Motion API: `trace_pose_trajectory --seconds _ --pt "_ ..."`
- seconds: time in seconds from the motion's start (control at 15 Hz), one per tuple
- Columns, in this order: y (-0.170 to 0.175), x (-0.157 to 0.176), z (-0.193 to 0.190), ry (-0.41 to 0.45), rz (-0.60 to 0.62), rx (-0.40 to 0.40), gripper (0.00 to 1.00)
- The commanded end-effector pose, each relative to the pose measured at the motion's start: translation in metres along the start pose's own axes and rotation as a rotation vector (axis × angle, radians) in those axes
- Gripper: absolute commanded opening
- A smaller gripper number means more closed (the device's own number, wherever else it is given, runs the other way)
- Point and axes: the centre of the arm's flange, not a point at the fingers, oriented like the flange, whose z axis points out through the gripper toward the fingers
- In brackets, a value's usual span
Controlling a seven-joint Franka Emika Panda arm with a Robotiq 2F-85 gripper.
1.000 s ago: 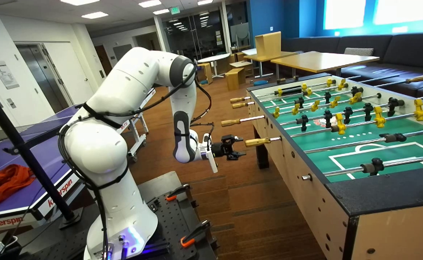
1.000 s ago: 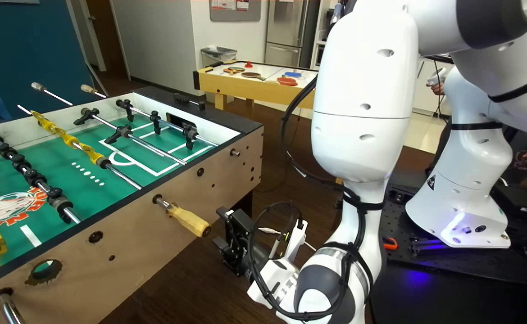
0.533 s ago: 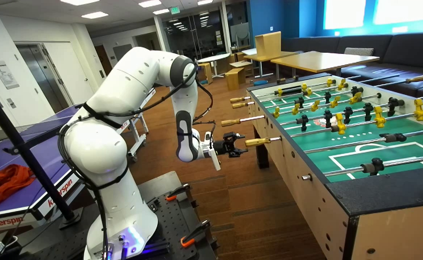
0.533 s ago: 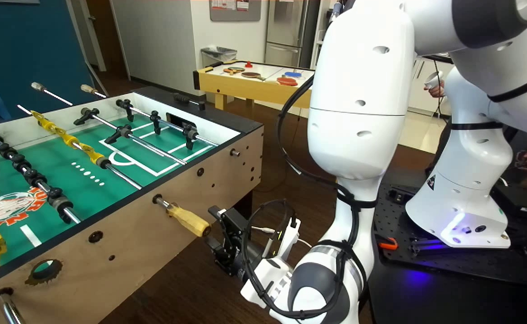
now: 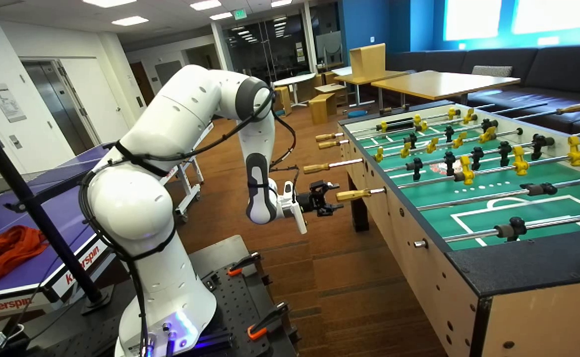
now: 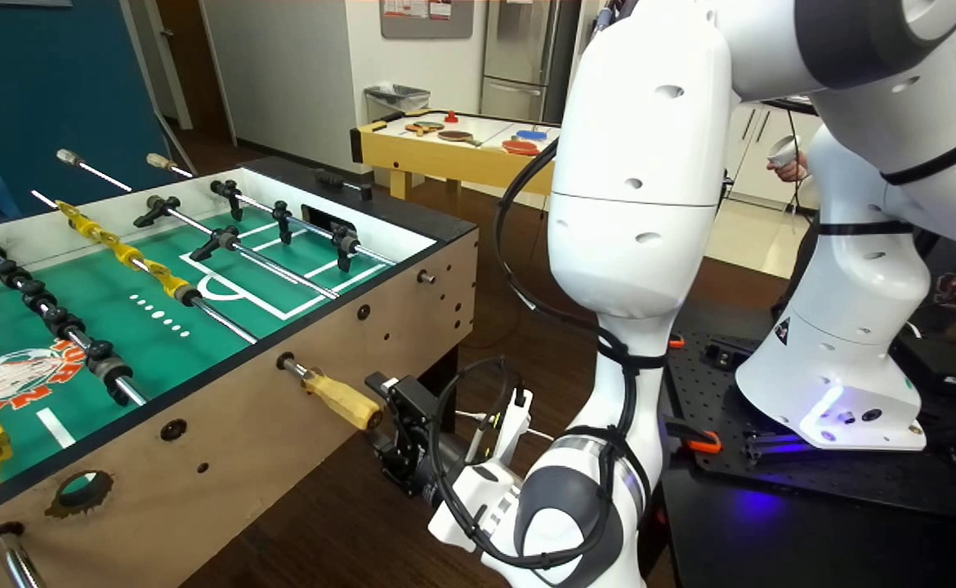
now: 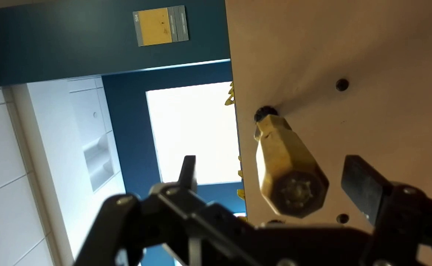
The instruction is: Rotate the third rod forward
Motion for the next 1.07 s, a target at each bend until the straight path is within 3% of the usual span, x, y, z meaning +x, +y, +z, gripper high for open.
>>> trace_pose_trajectory --seconds 0.0,0.07,0.4,0.6,0.8,1.0 --pt "-0.005 0.001 0.01 0.011 -0.031 0.01 0.75" --pt "-0.006 0.001 0.01 0.013 -0.034 0.009 0.74" --pt "-0.009 0.001 0.01 0.024 -0.036 0.01 0.34" --pt "-0.011 0.001 0.009 0.026 -0.04 0.017 0.16" --pt "-0.005 0.004 0.007 0.017 -0.069 0.043 0.16" --pt "0.003 0.01 0.005 0.015 -0.186 0.096 0.16"
